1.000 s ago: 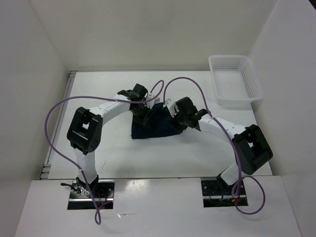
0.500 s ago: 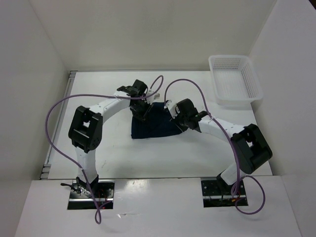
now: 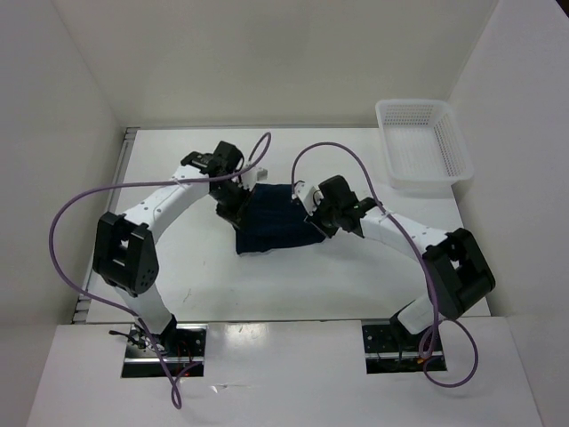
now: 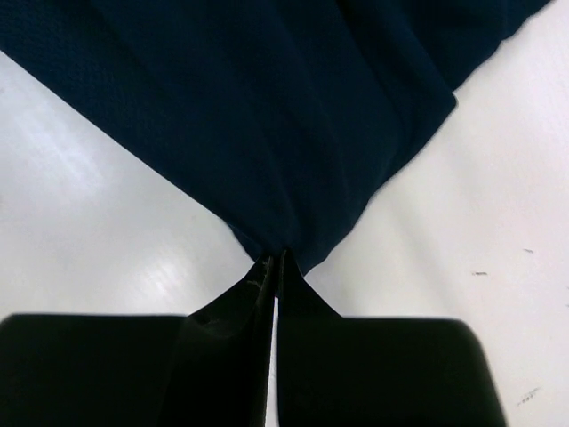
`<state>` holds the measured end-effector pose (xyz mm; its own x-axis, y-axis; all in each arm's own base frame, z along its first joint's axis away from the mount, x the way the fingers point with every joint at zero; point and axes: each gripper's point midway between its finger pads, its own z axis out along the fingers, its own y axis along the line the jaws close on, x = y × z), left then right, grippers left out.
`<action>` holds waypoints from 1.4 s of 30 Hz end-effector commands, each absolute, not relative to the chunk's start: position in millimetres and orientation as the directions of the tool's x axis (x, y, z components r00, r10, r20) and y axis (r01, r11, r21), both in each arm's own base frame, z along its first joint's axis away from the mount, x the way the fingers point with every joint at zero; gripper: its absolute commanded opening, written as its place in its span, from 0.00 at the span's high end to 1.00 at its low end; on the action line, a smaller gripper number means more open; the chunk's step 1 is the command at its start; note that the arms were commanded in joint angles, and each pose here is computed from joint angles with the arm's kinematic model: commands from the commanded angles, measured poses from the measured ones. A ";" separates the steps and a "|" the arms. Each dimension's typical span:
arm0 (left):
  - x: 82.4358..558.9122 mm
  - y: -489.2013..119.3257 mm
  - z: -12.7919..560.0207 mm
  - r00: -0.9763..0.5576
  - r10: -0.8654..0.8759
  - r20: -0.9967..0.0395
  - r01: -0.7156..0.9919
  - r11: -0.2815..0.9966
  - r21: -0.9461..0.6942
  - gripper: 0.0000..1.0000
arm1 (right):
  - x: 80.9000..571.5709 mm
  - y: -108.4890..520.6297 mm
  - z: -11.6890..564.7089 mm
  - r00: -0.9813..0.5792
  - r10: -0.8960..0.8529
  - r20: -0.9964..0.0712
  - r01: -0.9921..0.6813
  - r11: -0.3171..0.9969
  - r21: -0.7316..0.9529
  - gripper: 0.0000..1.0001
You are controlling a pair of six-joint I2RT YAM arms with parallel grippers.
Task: Fold and stack the shorts
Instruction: Fold the shorts
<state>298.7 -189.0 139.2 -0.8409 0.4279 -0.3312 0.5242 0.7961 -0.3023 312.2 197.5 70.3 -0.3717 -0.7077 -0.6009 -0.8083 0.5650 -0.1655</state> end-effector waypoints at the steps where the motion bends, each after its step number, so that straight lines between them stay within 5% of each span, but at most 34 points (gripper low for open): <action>1: 250.4 -161.0 104.7 -0.890 0.442 -0.111 0.453 0.834 -0.315 1.00 | 289.8 202.2 79.4 -0.288 -0.765 -0.576 -0.876 0.453 -0.163 1.00; 7: 257.5 -153.0 67.3 -0.889 0.443 -0.118 0.458 0.851 -0.257 0.94 | 262.4 209.1 56.7 -0.213 -0.822 -0.528 -0.925 0.344 -0.163 1.00; 10: 263.4 -153.1 59.9 -0.888 0.443 -0.121 0.459 0.854 -0.245 0.76 | 262.7 201.7 50.5 -0.203 -0.840 -0.502 -0.923 0.336 -0.189 0.87; 13: 267.6 -151.2 63.3 -0.885 0.442 -0.143 0.464 0.857 -0.223 0.59 | 262.8 199.0 52.4 -0.205 -0.843 -0.497 -0.919 0.340 -0.198 0.57; 17: 256.6 -146.5 95.9 -0.891 0.420 -0.172 0.452 0.854 -0.257 0.43 | 257.8 197.2 63.7 -0.201 -0.839 -0.505 -0.921 0.338 -0.195 0.38; 26: 341.6 -122.2 130.8 -0.911 0.174 -0.374 0.335 0.843 -0.422 0.08 | 256.5 208.8 105.1 -0.225 -0.734 -0.641 -0.910 0.393 -0.130 0.32; 31: 379.7 -125.4 108.4 -0.899 0.164 -0.405 0.345 0.836 -0.426 0.06 | 289.0 204.0 96.4 -0.425 -0.612 -0.667 -0.829 0.559 0.015 0.32; 38: 394.4 -149.3 88.1 -0.905 0.195 -0.377 0.370 0.798 -0.475 0.07 | 298.1 200.3 80.4 -0.460 -0.578 -0.674 -0.797 0.603 0.027 0.30; 42: 366.0 -160.1 61.7 -0.925 0.248 -0.289 0.363 0.804 -0.470 0.35 | 304.3 203.1 82.5 -0.459 -0.553 -0.696 -0.784 0.621 0.023 0.27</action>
<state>377.3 -143.3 67.0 -0.9309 0.2057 -0.3017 0.3290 0.8310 -0.4486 291.4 191.9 75.0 -0.4774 -0.6042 -0.6380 -0.7962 0.6046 0.0233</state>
